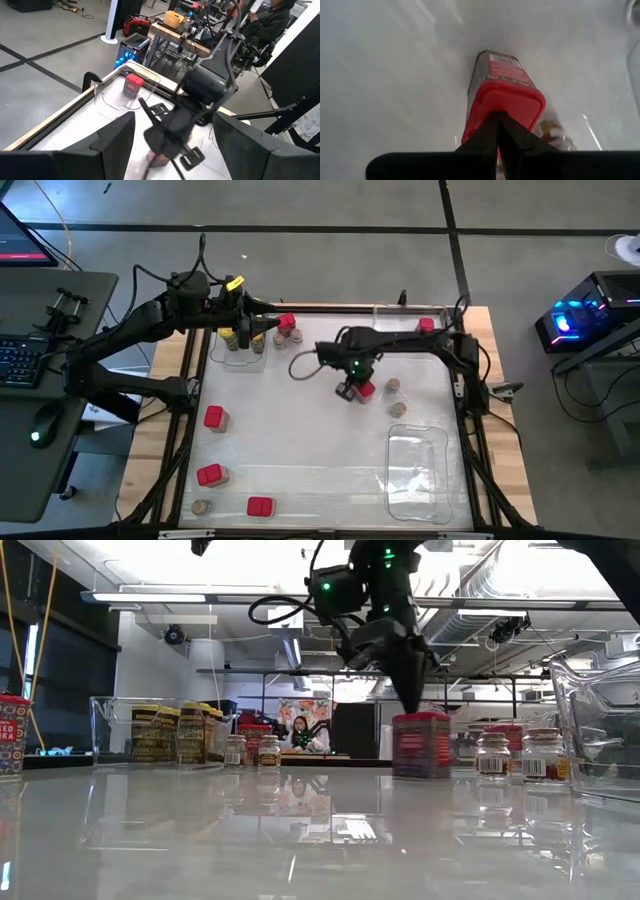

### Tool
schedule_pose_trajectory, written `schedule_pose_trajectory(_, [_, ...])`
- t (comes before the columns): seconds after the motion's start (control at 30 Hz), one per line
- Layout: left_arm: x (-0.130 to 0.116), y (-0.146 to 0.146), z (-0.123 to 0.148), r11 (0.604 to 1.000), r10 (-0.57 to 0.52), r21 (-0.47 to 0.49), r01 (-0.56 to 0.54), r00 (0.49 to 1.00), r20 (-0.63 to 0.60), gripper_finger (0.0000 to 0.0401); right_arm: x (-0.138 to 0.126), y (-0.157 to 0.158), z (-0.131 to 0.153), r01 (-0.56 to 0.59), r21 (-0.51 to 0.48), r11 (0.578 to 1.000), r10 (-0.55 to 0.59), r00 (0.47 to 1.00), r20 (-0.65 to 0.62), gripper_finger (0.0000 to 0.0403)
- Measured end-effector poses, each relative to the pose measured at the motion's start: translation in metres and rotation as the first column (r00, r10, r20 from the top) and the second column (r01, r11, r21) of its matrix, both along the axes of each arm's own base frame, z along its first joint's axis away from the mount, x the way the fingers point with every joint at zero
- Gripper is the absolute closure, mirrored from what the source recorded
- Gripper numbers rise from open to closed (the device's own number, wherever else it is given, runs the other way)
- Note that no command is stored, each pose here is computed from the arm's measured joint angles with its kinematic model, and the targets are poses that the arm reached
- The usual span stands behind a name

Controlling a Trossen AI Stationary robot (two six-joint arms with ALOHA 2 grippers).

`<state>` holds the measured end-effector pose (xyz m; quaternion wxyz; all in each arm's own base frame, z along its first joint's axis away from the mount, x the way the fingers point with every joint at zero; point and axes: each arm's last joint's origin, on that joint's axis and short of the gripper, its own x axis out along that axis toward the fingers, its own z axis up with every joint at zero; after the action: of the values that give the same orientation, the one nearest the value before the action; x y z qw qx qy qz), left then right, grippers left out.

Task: Sort spices by type
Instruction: Put the red seasoning can into the top right transparent bin

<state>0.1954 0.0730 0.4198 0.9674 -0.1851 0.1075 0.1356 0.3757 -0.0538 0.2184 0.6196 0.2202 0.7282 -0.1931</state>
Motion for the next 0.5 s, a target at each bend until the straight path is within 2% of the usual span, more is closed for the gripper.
schedule_pose_trajectory(0.13, [0.0, 0.0, 0.0, 1.0, 0.0, 0.0, 0.0, 1.0, 0.0, 0.0146, -0.003, 0.013, 0.001, -0.04, 0.01, 0.999, 0.04, 0.998, -0.04, 0.0403])
schedule_pose_trajectory(0.27, [0.0, 0.0, 0.0, 1.0, 0.0, -0.001, 0.0, 1.0, -0.005, 0.0146, -0.008, 0.012, 0.008, -0.029, -0.016, 0.999, 0.028, 0.999, -0.043, 0.0403])
schedule_pose_trajectory(0.37, [-0.001, 0.0, -0.002, 1.0, 0.0, -0.009, 0.0, 1.0, -0.023, 0.0146, -0.016, 0.008, 0.03, 0.048, -0.077, 0.996, -0.047, 0.999, 0.021, 0.0403])
schedule_pose_trajectory(0.5, [-0.001, 0.0, -0.003, 1.0, 0.0, -0.013, 0.0, 0.999, -0.034, 0.0146, -0.034, 0.011, 0.07, 0.152, -0.074, 0.986, -0.14, 0.979, 0.149, 0.0403])
